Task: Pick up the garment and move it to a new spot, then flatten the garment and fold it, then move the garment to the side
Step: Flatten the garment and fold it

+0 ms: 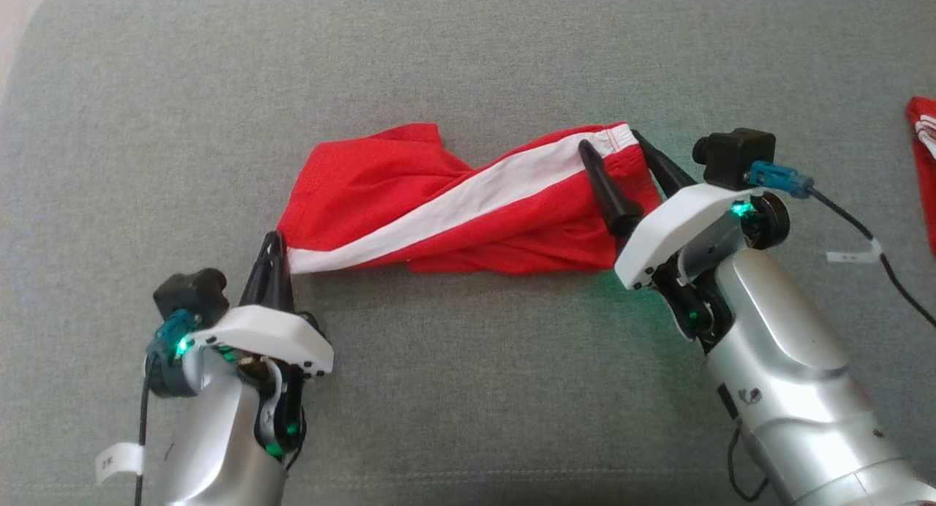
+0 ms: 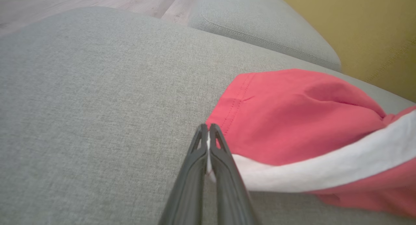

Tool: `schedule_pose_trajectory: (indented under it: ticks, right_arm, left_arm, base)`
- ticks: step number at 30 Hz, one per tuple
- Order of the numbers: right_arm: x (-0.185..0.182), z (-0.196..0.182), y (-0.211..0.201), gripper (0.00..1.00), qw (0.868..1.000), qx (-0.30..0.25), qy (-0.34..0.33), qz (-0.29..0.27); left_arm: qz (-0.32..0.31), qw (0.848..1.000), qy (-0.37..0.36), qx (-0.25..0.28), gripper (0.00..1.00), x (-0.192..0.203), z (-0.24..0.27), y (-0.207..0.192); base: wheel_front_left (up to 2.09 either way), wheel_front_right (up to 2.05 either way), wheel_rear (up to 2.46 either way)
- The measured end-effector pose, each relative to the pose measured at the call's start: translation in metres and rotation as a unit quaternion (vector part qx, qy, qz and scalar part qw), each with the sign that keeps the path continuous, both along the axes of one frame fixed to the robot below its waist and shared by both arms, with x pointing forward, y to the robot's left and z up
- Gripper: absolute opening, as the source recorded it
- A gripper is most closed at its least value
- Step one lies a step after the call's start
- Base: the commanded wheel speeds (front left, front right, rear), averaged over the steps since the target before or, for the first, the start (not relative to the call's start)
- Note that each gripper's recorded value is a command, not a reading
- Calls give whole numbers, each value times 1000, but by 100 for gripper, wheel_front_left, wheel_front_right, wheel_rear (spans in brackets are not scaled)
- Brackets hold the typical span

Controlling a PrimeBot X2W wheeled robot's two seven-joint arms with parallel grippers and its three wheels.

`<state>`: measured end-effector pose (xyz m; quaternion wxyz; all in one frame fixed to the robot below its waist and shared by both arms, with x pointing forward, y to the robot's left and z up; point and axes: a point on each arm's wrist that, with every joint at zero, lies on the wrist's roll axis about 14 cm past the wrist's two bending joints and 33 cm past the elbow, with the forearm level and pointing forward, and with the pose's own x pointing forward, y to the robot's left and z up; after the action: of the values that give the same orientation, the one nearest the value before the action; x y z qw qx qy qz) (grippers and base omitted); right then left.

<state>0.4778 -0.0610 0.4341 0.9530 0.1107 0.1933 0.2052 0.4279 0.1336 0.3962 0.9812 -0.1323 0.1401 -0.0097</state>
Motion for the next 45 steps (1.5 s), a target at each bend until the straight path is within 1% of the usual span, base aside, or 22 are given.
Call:
schedule_pose_trajectory:
  ticks: [2, 3, 5, 6, 7, 8, 9, 10, 12, 16, 20, 23, 25, 28, 31, 33, 37, 41, 43, 45]
  right_arm:
    - [-1, -1, 1, 98, 1000, -2, 6, 5]
    - [-2, -1, 1, 95, 1000, -1, 8, 6]
    - [-2, 0, 1, 82, 1000, -1, 9, 9]
    - [-2, -1, 2, 72, 1000, 1, 12, 10]
    - [-3, -2, 2, 52, 1000, 2, 17, 11]
    - [-4, -2, 3, 38, 1000, 2, 18, 12]
    - [-4, -2, 3, 28, 1000, 3, 21, 13]
    - [-4, -2, 3, 28, 1000, 5, 23, 12]
    - [-3, -3, 3, 0, 1000, 7, 24, 12]
    - [-1, 5, 1, 0, 1000, 10, 6, 8]
    - [2, 27, -3, 0, 999, 22, -35, -5]
    - [2, 49, -8, 0, 997, 36, -66, -15]
    - [3, 65, -11, 0, 995, 43, -88, -19]
    - [7, 100, -15, 0, 990, 58, -129, -23]
    - [14, 140, -19, 0, 981, 64, -182, -22]
    - [21, 164, -21, 0, 975, 65, -213, -18]
    - [46, 199, -22, 0, 965, 53, -255, -12]
    - [79, 223, -22, 0, 955, 19, -295, -10]
    - [97, 227, -23, 0, 950, 2, -311, -13]
    - [114, 227, -24, 0, 945, -18, -327, -15]
  left_arm:
    - [0, 1000, -2, 0, 0, 1, 1, 0]
    - [0, 1000, -3, 0, 0, 1, 2, 0]
    - [0, 1000, -4, 0, 0, 2, 2, 0]
    - [0, 1000, -4, 0, 0, 2, 2, 0]
    - [0, 1000, -4, 0, 0, 2, 2, 0]
    - [-1, 1000, -3, 0, 0, 2, 2, 0]
    - [-1, 1000, -3, 0, 0, 2, 2, 0]
    - [-1, 1000, -3, 0, 0, 2, 2, 0]
    - [-1, 1000, -2, 0, 0, 1, 1, 0]
    - [1, 1000, -7, 1, 0, 1, 5, 1]
    - [6, 1000, -28, 9, 0, 5, 20, 6]
    - [6, 998, -65, 24, 0, 15, 44, 12]
    - [4, 994, -102, 35, 0, 27, 69, 18]
    - [7, 985, -166, 52, 0, 51, 116, 28]
    - [-10, 972, -222, 76, 0, 72, 163, 27]
    - [-20, 962, -252, 98, 0, 86, 194, 27]
    - [-33, 945, -297, 130, 0, 120, 244, 27]
    - [-45, 935, -322, 145, 0, 153, 272, 17]
    - [-49, 931, -326, 154, 0, 169, 275, 13]
    - [-47, 932, -322, 161, 0, 186, 271, 13]
  base:
    - [0, 0, 0]
    - [0, 0, 0]
    - [0, 0, 0]
    - [0, 0, 0]
    - [0, 0, 0]
    - [0, 0, 0]
    - [0, 0, 0]
    - [0, 0, 0]
    - [0, 0, 0]
    - [0, 0, 0]
    - [0, 0, 0]
    - [0, 0, 0]
    - [0, 0, 0]
    - [0, 0, 0]
    - [0, 0, 0]
    - [0, 0, 0]
    - [0, 0, 0]
    - [0, 0, 0]
    - [0, 0, 0]
    - [0, 0, 0]
